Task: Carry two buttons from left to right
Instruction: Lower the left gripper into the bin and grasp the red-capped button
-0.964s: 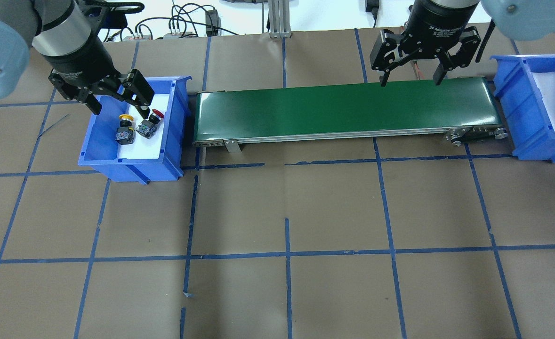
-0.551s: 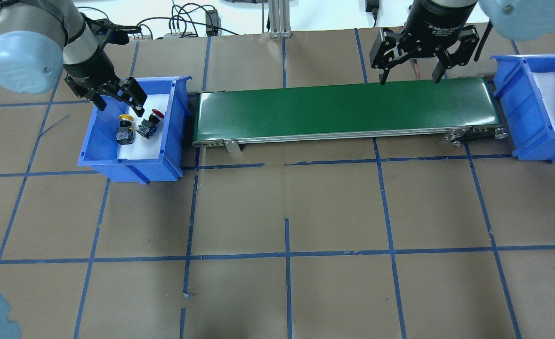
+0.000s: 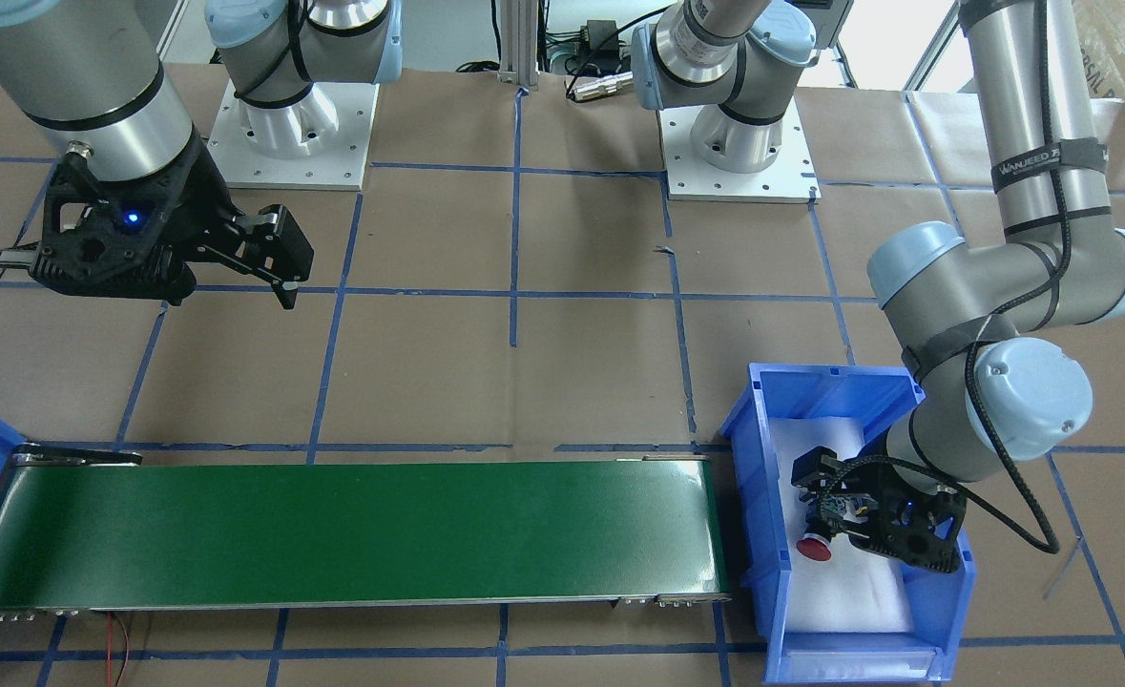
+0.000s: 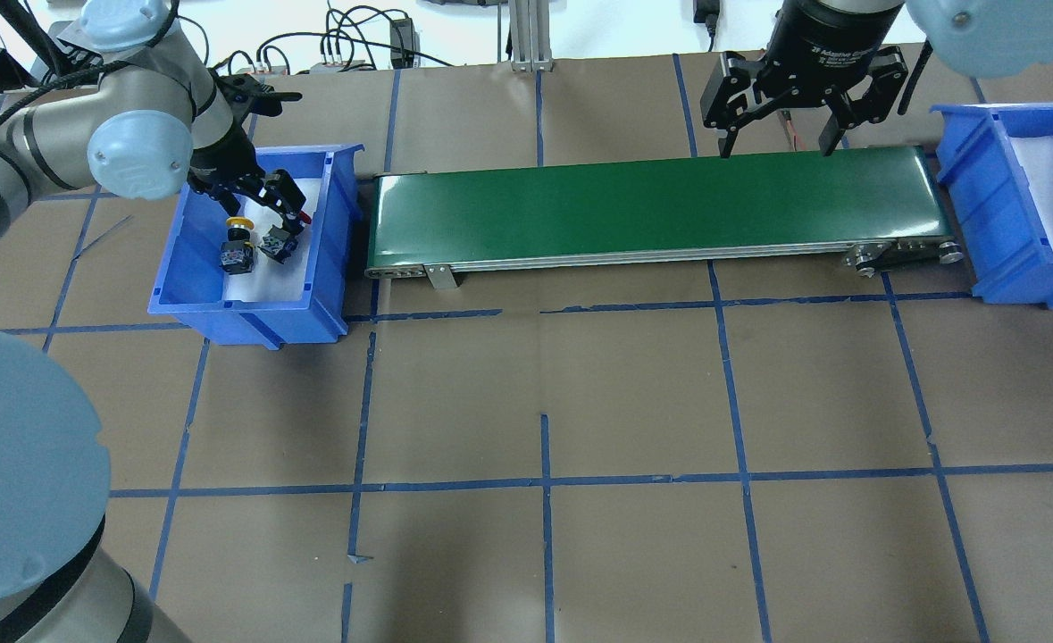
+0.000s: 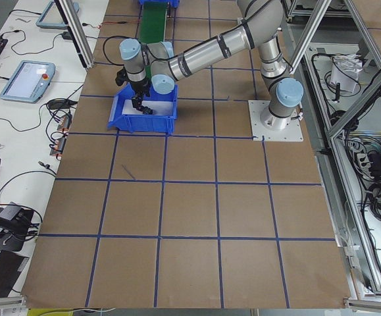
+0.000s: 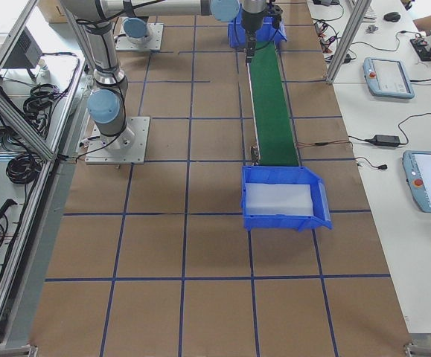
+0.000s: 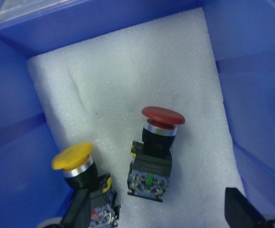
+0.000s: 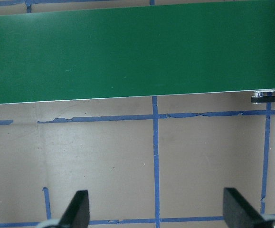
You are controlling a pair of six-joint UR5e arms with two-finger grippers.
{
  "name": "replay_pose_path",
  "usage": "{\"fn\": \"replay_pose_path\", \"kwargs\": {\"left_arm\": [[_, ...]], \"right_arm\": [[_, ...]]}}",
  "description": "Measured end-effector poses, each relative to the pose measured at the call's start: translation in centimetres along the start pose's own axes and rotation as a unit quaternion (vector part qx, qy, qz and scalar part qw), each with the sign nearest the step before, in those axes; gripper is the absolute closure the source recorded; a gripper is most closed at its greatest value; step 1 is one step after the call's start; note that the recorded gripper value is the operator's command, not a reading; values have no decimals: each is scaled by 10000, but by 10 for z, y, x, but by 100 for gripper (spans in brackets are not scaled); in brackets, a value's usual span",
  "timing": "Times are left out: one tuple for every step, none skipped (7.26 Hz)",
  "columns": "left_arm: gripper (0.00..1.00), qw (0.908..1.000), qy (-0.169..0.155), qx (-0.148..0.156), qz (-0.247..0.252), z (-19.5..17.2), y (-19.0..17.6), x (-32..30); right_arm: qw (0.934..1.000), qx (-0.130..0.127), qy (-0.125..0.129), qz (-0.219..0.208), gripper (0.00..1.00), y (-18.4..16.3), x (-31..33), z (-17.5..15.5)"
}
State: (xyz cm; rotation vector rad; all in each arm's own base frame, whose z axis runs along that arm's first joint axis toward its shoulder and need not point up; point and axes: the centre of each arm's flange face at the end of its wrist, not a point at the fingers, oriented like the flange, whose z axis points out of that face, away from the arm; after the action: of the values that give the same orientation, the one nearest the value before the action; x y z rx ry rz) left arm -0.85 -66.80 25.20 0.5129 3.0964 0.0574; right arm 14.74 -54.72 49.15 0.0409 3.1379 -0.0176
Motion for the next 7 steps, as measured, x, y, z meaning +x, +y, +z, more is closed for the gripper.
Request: {"fn": "replay_pose_path", "kwargs": {"left_arm": [[0,9999,38,-50,126,13,-2,-2],[2,9998,75,-100,182,22,-3,-2],[2,9996,109,-150,203,29,-2,-1],[7,9995,132,-184,210,34,-1,-1],[26,9995,143,-200,215,38,-3,-2],[46,9994,145,-205,232,40,-5,-3],[70,9993,139,-205,279,41,-6,-3]], "right_arm": [[10000,-3,-1,0,0,0,0,0],[10000,-8,1,0,0,0,0,0],[10000,-7,4,0,0,1,0,0],[10000,-10,6,0,0,1,0,0],[10000,-15,4,-2,0,1,0,1],[10000,-15,-1,-5,0,1,0,1],[10000,-18,-3,-7,0,1,0,1]]}}
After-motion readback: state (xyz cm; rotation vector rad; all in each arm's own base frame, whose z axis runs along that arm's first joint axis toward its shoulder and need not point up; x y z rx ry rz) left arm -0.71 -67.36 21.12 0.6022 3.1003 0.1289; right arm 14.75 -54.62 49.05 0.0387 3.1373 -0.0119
